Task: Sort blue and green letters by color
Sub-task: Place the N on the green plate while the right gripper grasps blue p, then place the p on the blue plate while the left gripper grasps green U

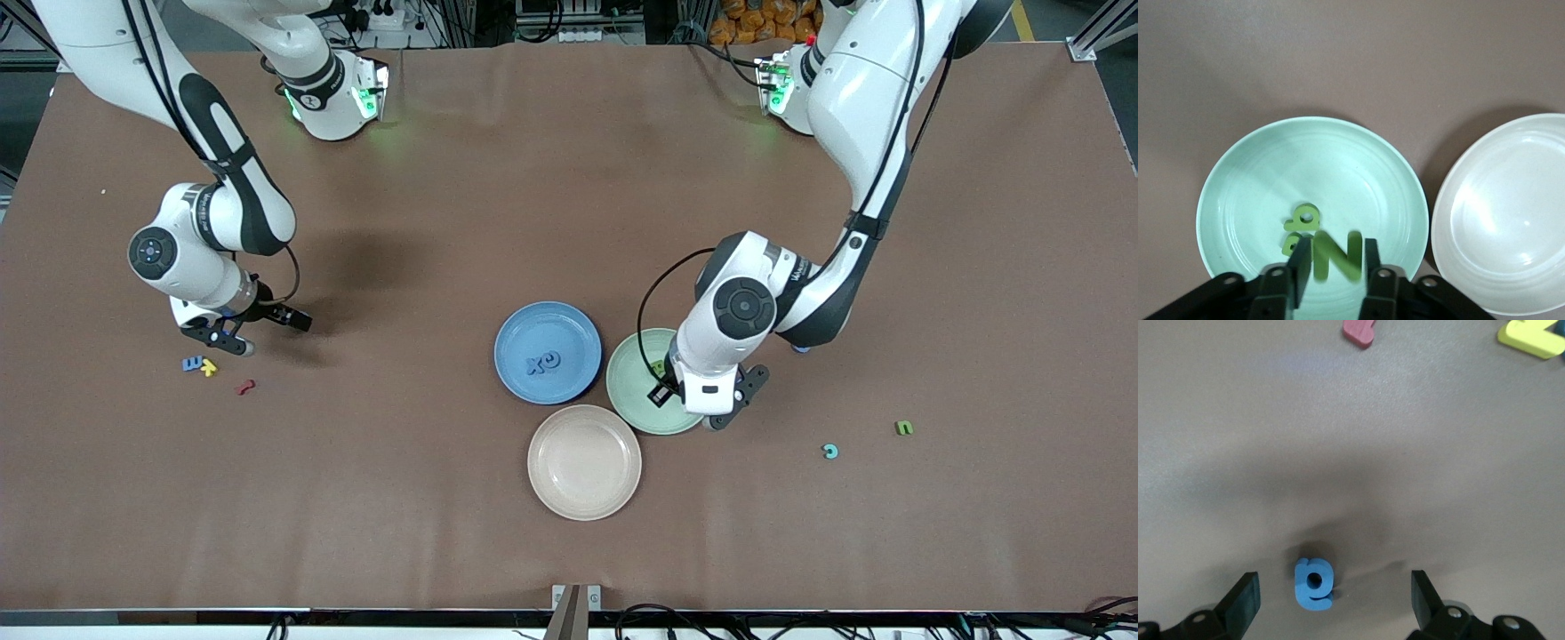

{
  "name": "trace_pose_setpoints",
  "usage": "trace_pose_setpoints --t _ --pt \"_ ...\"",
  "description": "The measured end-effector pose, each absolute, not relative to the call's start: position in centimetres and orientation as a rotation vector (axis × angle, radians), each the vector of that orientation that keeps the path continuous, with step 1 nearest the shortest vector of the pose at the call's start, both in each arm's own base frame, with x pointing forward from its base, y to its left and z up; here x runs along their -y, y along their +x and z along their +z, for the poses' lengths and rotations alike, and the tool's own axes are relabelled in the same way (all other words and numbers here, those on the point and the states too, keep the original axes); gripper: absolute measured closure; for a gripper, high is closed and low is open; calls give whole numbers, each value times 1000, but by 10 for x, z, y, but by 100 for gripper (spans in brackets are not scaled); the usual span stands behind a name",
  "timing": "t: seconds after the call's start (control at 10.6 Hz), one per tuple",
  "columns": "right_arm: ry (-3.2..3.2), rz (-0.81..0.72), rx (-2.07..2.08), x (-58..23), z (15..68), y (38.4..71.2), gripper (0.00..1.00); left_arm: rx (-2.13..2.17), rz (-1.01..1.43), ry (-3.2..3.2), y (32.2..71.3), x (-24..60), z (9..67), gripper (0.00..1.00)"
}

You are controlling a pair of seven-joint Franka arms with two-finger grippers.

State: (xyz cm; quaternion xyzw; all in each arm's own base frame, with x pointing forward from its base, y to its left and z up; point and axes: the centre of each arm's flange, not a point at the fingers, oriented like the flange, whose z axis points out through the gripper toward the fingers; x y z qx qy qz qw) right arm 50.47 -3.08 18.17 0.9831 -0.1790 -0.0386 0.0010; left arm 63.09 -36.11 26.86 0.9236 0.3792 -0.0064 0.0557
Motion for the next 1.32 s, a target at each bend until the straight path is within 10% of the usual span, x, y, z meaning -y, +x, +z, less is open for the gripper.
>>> trace_pose_setpoints --t 0.47,1.13,1.32 --pt "3090 -145 572 26 175 502 0 -1040 -25 2945 630 345 264 0" --pt "3087 -173 564 23 165 499 3 -743 -36 3073 666 227 271 0" --pt "3091 -160 560 21 168 501 32 -634 -40 3099 676 188 270 0"
